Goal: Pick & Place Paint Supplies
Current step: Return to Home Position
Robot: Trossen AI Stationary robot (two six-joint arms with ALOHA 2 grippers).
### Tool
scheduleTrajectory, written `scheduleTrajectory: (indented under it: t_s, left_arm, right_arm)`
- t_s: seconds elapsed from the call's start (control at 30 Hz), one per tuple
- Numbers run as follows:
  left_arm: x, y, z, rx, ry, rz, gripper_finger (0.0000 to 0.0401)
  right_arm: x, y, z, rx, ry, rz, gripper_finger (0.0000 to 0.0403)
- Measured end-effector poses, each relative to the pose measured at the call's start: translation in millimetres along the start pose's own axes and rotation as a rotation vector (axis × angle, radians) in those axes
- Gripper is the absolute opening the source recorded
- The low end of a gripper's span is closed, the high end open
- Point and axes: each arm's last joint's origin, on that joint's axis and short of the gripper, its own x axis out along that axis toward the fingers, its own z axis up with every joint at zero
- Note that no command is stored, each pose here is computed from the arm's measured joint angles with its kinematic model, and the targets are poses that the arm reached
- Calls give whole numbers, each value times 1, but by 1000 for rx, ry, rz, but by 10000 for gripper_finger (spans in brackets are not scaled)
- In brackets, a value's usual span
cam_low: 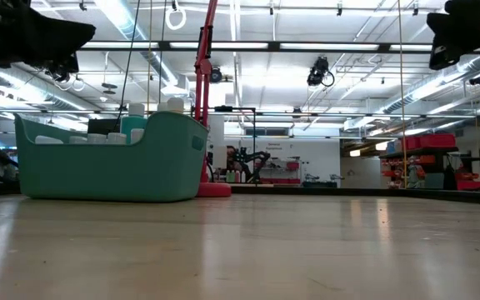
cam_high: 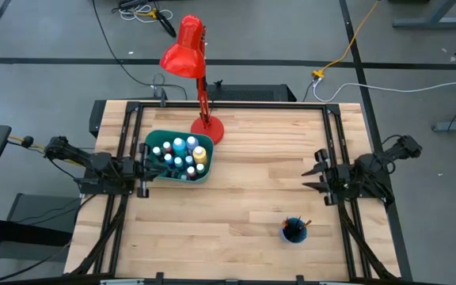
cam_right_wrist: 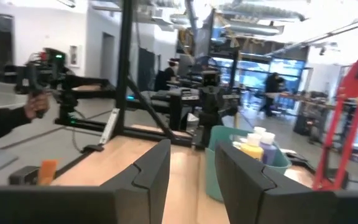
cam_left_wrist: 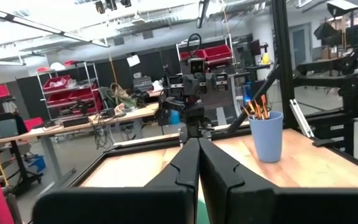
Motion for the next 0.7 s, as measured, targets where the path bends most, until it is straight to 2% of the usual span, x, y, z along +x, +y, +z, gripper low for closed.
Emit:
scheduleTrajectory:
  t_s: [0.17, 0.37, 0.6, 0.7]
  left_arm:
    - [0, 1, 1, 25, -5, 37, 18]
    - [0, 5, 0, 39, 36, 179, 18]
    - [0, 5, 0, 40, 39, 181, 18]
    - [0, 5, 0, 40, 39, 181, 18]
  right_arm:
    - [1, -4, -6, 30, 51, -4, 132]
    - [1, -7, -13, 50, 119, -13, 132]
    - [3, -6, -21, 64, 68, 60, 132]
    - [3, -6, -24, 85, 85, 46, 132]
